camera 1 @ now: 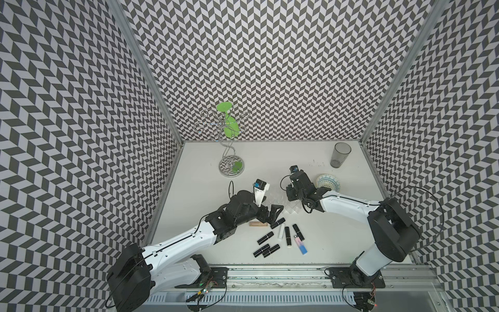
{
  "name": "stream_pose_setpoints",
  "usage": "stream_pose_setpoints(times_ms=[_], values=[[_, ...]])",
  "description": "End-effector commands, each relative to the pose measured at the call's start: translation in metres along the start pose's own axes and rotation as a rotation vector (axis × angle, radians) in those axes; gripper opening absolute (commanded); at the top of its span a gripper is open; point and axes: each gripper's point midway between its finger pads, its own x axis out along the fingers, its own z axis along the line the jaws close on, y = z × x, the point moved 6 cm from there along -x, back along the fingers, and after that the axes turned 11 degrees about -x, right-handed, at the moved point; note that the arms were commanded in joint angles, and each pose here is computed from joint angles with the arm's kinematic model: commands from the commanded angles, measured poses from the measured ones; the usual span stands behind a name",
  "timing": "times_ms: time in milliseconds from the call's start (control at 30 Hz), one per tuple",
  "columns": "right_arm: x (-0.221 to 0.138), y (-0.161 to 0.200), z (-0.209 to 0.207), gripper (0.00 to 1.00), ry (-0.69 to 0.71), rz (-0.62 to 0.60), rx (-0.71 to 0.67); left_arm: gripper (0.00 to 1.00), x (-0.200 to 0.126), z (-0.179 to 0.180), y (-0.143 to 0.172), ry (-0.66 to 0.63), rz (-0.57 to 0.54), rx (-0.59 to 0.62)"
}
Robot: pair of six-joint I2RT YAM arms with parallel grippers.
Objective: Arrange the lipsticks in the organizer
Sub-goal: Place the lipstick in the storage box.
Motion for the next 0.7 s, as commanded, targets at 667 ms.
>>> stream_pose_setpoints(times_ms=[667], values=[[-0.117,0.003,0.003,0.52,-0.284,-0.151,0.084,0.68,0.01,-0.011,0.115,-0.207,0.479,0.098]])
